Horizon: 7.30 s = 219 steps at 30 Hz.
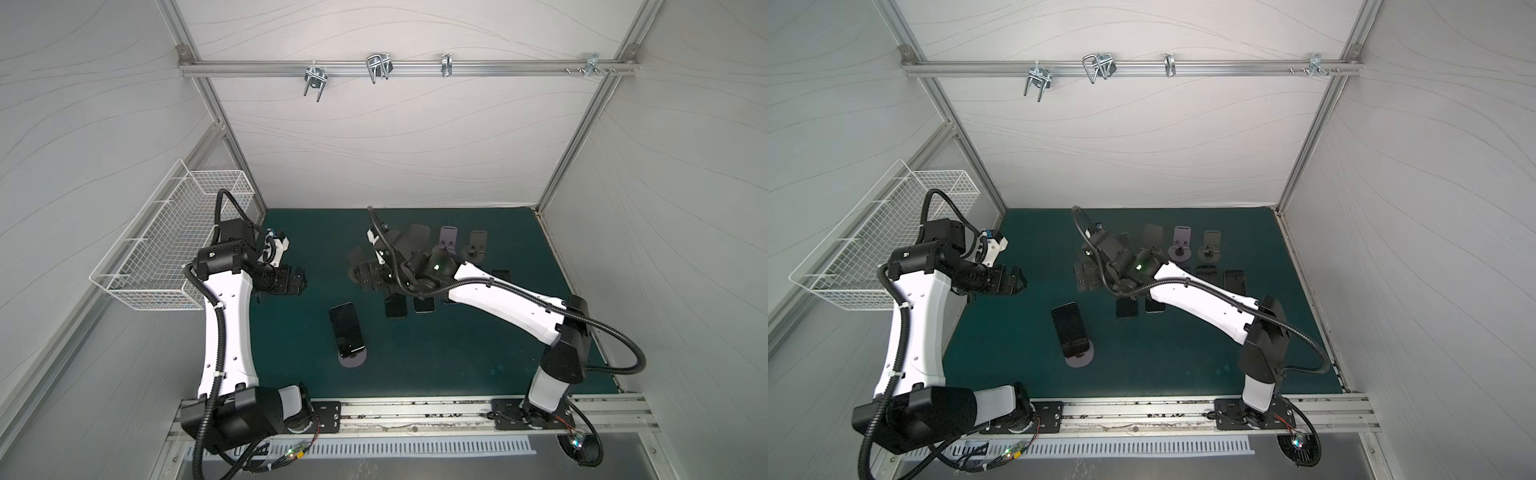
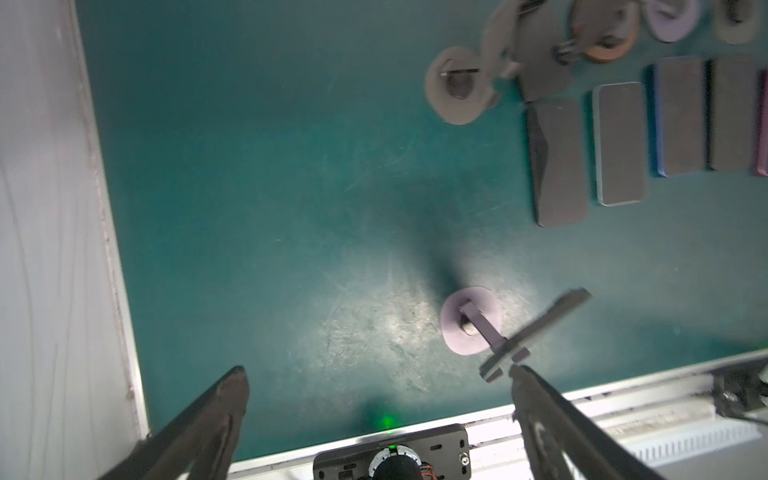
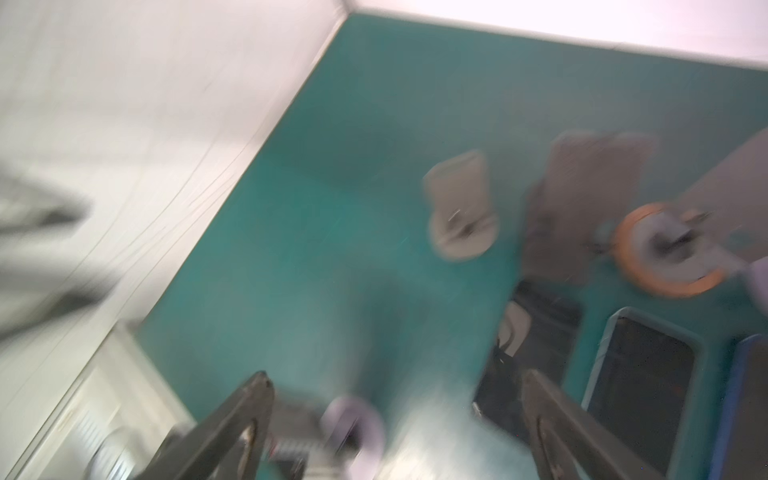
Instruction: Remove the phone from the phone stand
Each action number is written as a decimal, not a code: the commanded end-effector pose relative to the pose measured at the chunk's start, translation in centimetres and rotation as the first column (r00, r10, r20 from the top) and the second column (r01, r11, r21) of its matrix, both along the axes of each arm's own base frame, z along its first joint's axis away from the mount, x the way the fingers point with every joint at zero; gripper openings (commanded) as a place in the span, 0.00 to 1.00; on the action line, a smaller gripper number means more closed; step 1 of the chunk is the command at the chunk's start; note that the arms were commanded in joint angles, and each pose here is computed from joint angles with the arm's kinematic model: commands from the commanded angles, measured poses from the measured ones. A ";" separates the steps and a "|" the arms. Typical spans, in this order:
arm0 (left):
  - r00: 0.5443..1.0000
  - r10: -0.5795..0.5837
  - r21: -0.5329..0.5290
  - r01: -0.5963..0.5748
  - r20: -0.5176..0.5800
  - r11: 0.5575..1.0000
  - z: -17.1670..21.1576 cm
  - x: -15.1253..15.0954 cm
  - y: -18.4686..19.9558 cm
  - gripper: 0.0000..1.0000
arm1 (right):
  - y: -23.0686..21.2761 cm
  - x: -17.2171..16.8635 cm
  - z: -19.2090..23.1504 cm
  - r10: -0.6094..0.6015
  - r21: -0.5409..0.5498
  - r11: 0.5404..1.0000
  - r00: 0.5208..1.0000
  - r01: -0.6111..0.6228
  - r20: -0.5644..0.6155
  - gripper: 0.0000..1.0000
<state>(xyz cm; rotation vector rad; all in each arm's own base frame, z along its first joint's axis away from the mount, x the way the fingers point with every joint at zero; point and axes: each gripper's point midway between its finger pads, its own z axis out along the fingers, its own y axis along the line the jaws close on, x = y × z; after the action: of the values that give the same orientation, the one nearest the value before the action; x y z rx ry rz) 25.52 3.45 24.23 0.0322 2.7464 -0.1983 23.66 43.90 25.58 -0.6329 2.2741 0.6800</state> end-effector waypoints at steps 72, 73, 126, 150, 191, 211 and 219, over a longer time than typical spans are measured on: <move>0.998 0.057 -0.041 -0.058 -0.015 0.997 -1.9 2.5 0.7 0.98 | 2.7 -7.2 -0.8 -0.030 -0.082 0.996 0.998 0.034 0.048 0.64; 0.998 0.059 -0.041 -0.059 -0.015 0.997 -1.8 2.5 0.7 0.98 | 1.9 -6.8 -1.1 -0.047 -0.089 0.995 0.998 0.049 0.031 0.63; 0.999 -0.007 -0.175 -0.001 -0.042 0.985 -5.5 5.2 -0.8 0.98 | -32.4 -4.8 -22.7 -0.544 -0.580 0.797 0.620 0.170 -0.565 0.64; 0.997 -0.032 -0.183 0.019 -0.067 0.983 -6.2 4.8 -1.0 0.98 | -32.7 -4.3 -23.4 -0.568 -0.614 0.772 0.609 0.163 -0.553 0.86; 0.858 -0.511 -0.159 0.497 -0.058 0.853 -4.6 -0.3 -10.6 0.98 | -43.7 6.9 -8.3 -0.643 0.081 0.713 0.604 0.696 0.472 0.99; 0.981 -0.190 -0.019 0.191 0.031 0.981 -11.0 8.2 -6.8 1.00 | -43.4 13.7 -14.1 -0.626 0.063 0.744 0.661 0.665 0.414 0.99; 0.928 0.030 0.100 -0.072 0.371 0.992 -13.0 13.6 -3.0 1.00 | -42.3 15.0 -16.4 -0.625 0.079 0.746 0.653 0.662 0.427 0.99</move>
<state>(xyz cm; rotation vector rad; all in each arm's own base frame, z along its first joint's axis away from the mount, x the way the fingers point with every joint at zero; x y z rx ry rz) 34.14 -1.32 7.78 0.1452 2.6605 -0.1308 38.28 1.41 9.88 0.0352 1.9382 0.0940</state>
